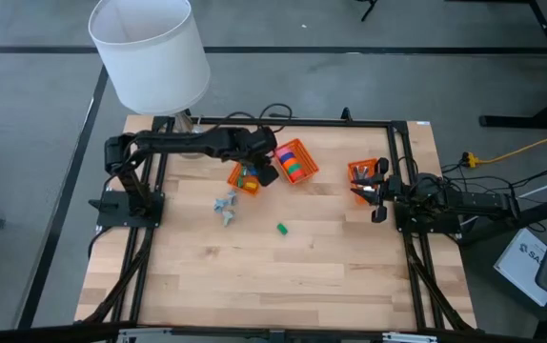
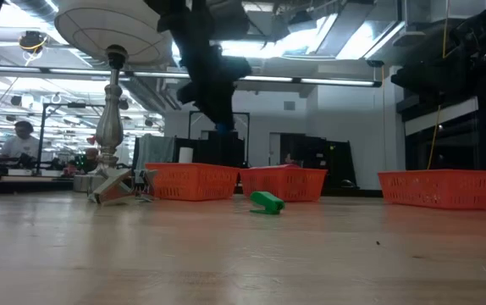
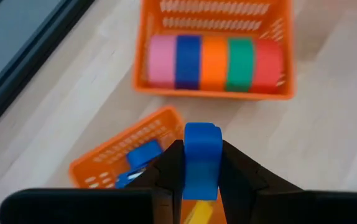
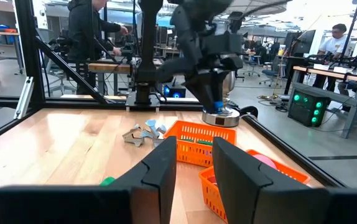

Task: Pick and place Stapler, Stapler remover, tape
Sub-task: Put the blue stapler into the left orange bin, then put the green stapler into the left orange bin

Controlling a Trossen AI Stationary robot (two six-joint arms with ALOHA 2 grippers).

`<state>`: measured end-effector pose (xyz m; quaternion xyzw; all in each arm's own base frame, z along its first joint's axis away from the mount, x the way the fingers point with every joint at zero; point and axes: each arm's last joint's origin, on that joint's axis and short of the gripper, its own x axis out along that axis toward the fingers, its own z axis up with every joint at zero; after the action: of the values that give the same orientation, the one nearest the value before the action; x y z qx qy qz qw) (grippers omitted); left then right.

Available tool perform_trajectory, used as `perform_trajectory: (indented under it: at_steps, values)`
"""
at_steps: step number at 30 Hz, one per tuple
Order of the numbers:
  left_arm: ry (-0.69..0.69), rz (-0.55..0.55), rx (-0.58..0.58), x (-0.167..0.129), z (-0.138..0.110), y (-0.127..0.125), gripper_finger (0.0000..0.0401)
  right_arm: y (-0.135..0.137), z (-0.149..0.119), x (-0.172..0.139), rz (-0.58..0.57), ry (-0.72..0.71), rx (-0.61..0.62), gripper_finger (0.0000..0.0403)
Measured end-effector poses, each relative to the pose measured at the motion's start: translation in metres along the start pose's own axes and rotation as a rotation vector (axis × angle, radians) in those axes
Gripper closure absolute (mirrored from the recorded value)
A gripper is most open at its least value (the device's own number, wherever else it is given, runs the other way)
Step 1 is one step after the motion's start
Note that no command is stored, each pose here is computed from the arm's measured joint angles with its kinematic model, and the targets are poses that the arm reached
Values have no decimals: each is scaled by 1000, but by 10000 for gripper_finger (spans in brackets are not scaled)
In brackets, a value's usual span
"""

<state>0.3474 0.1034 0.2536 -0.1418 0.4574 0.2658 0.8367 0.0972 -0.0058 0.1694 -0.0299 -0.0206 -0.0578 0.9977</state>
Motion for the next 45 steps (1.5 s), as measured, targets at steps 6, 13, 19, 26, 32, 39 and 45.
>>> perform_trajectory:
  at_steps: [6, 13, 19, 26, 32, 39, 45]
  values:
    - [56, 38, -70, 12, -10, 16, 336, 0, 0, 0, 0, 1, 0, 295]
    - [119, 68, -119, 26, -27, 26, 336, 0, 0, 0, 0, 0, 0, 295]
    - [117, 23, -136, 38, -38, 25, 336, 0, 0, 0, 0, 0, 0, 295]
    - [90, -3, -143, 50, -49, 26, 317, 0, 0, 0, 0, 1, 0, 295]
    - [67, -6, -145, 50, -47, 25, 287, 0, 0, 0, 0, 0, 0, 295]
    - [35, 15, -145, 50, -45, 25, 286, 0, 0, 0, 0, 0, 0, 295]
    - [17, 9, -147, 50, -43, 25, 285, 0, 0, 0, 0, 0, 0, 295]
